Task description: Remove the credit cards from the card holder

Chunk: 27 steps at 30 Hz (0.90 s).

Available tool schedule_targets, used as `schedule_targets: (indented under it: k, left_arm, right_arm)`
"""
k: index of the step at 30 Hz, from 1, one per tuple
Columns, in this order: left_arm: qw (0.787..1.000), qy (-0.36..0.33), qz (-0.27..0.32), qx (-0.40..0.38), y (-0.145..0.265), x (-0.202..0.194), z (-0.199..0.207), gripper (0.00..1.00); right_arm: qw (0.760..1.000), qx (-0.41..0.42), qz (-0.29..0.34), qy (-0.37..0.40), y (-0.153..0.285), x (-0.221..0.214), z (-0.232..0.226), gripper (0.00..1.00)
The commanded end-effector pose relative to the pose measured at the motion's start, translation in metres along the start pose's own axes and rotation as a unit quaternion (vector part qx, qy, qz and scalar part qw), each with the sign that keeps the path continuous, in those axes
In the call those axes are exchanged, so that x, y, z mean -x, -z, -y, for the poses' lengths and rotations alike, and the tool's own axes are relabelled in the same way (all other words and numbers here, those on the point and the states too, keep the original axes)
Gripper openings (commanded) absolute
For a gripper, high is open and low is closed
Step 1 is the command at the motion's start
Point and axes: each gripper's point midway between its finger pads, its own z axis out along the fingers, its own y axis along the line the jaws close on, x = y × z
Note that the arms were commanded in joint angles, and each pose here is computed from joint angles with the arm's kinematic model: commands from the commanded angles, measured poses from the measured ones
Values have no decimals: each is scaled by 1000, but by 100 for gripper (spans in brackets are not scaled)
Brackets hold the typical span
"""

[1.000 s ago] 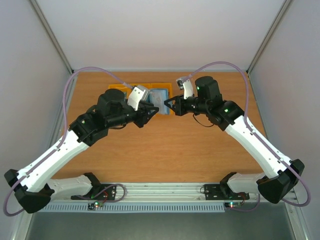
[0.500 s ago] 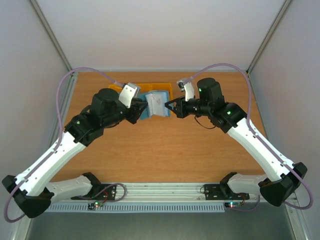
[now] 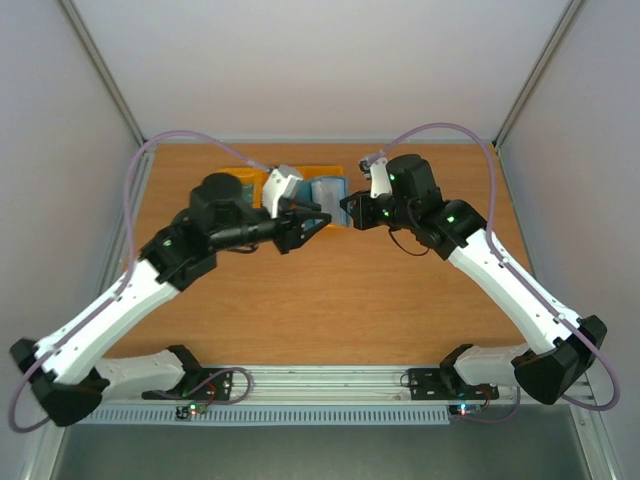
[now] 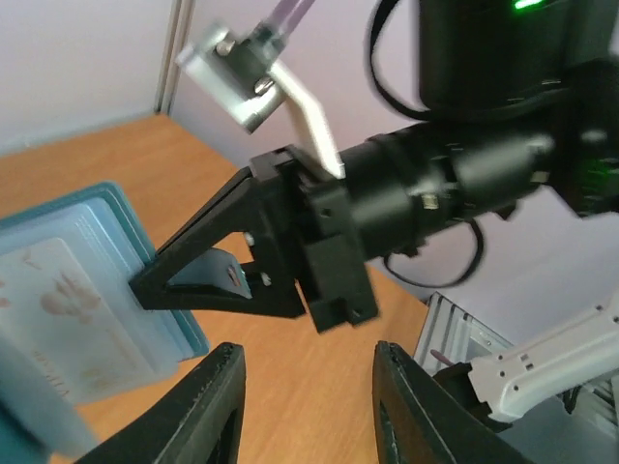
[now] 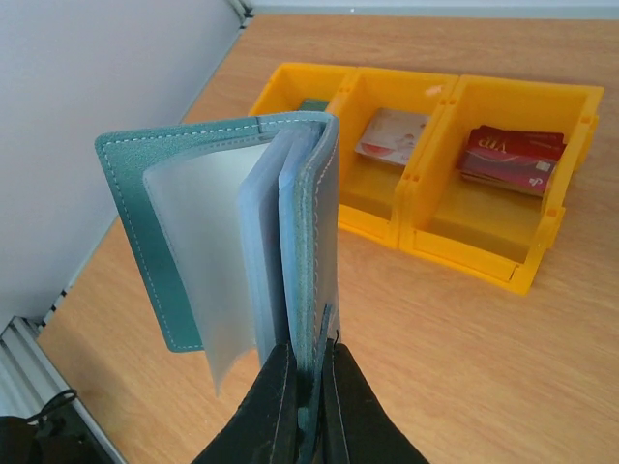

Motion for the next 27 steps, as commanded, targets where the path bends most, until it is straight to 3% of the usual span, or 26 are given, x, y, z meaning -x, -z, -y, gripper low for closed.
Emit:
schedule_targets:
  k: [1,10,17,23,27]
  left_arm:
    - [996,85,-6,-4,-37,4,-9,38]
    - [983,133,-34,123,-50,-21,-66,35]
    - [989,104,-19,101,-30,-21,-56,34]
    - [982,94,-7,161,-4,-23,-85,31]
    - [985,74,0,159,9,-24,-81,31]
  right_arm:
    - [1000,9,15,2,3,9,-10,1]
    - [998,49,21,11,14,10,-27,1]
    - [996,83,23,21,22,9,-38,1]
    - [988,147,39,37,34,15,-61,1]
    - [980,188,44,50,40,15,-74,1]
